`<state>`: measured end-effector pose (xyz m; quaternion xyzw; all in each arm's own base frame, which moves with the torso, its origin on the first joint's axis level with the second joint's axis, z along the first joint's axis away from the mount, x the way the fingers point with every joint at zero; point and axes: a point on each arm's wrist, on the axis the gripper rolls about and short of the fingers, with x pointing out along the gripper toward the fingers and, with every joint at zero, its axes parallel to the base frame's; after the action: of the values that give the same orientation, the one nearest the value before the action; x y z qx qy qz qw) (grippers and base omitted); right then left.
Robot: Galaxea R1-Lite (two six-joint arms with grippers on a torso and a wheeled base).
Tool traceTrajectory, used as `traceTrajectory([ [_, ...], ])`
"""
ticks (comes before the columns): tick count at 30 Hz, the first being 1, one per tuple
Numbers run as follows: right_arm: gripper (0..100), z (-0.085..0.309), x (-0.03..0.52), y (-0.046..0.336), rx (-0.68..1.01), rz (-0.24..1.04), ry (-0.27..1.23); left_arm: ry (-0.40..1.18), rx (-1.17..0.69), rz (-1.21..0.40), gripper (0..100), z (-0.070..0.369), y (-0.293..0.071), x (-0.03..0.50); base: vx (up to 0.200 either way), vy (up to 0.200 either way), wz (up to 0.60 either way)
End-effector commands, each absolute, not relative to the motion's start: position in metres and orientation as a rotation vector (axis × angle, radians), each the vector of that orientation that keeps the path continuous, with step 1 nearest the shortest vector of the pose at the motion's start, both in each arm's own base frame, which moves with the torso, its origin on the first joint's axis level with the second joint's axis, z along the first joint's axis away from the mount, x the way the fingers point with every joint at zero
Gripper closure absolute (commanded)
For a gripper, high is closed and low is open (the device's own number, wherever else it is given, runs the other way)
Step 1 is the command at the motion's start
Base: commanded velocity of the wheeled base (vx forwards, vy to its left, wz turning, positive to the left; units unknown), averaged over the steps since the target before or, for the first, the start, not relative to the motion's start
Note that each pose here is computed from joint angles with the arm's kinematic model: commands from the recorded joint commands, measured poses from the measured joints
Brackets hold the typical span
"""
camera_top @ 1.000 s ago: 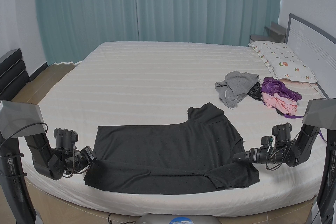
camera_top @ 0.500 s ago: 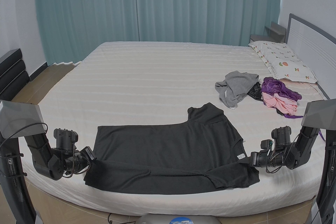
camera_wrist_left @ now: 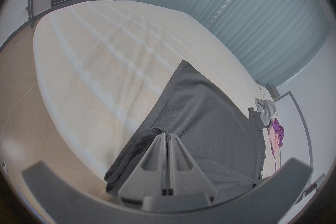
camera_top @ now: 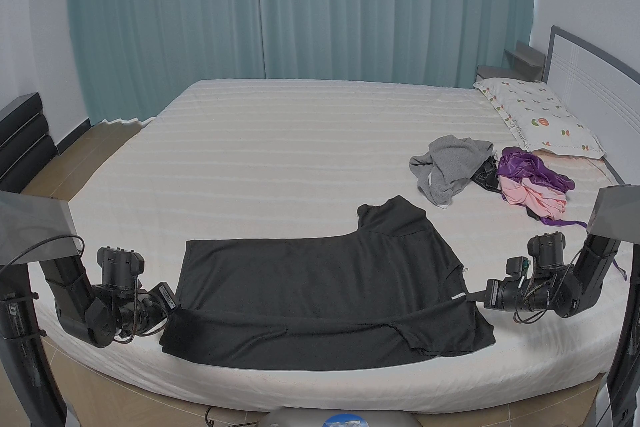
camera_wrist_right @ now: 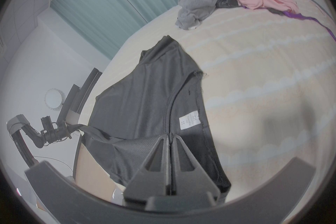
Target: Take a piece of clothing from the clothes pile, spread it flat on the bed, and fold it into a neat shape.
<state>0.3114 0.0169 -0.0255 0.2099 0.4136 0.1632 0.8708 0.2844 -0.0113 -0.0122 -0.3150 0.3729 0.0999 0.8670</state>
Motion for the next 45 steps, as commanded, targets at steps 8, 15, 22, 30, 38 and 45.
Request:
traceTrajectory([
  [8, 100, 0.020, 0.270, 0.010, 0.456, 0.345, 0.801, 0.741, -0.663, 0.199, 100, 0.010, -0.010, 0.266, 0.000, 0.000, 0.00],
  [15, 100, 0.040, 0.243, 0.006, 0.479, 0.395, 0.770, 0.716, -0.664, 0.191, 100, 0.023, -0.009, 0.253, 0.000, 0.000, 0.00],
  [22, 100, 0.048, 0.238, 0.002, 0.483, 0.397, 0.740, 0.700, -0.668, 0.208, 100, 0.033, -0.003, 0.237, 0.000, 0.000, 0.00],
  [30, 100, 0.043, 0.228, 0.001, 0.496, 0.409, 0.769, 0.761, -0.649, 0.209, 100, 0.025, -0.002, 0.223, 0.000, 0.000, 0.00],
  [38, 100, 0.048, 0.214, 0.002, 0.499, 0.427, 0.766, 0.761, -0.624, 0.199, 100, 0.030, -0.002, 0.210, 0.000, 0.000, 0.00],
  [45, 100, 0.049, 0.210, 0.004, 0.482, 0.436, 0.767, 0.694, -0.617, 0.184, 100, 0.044, 0.001, 0.204, 0.000, 0.000, 0.00],
])
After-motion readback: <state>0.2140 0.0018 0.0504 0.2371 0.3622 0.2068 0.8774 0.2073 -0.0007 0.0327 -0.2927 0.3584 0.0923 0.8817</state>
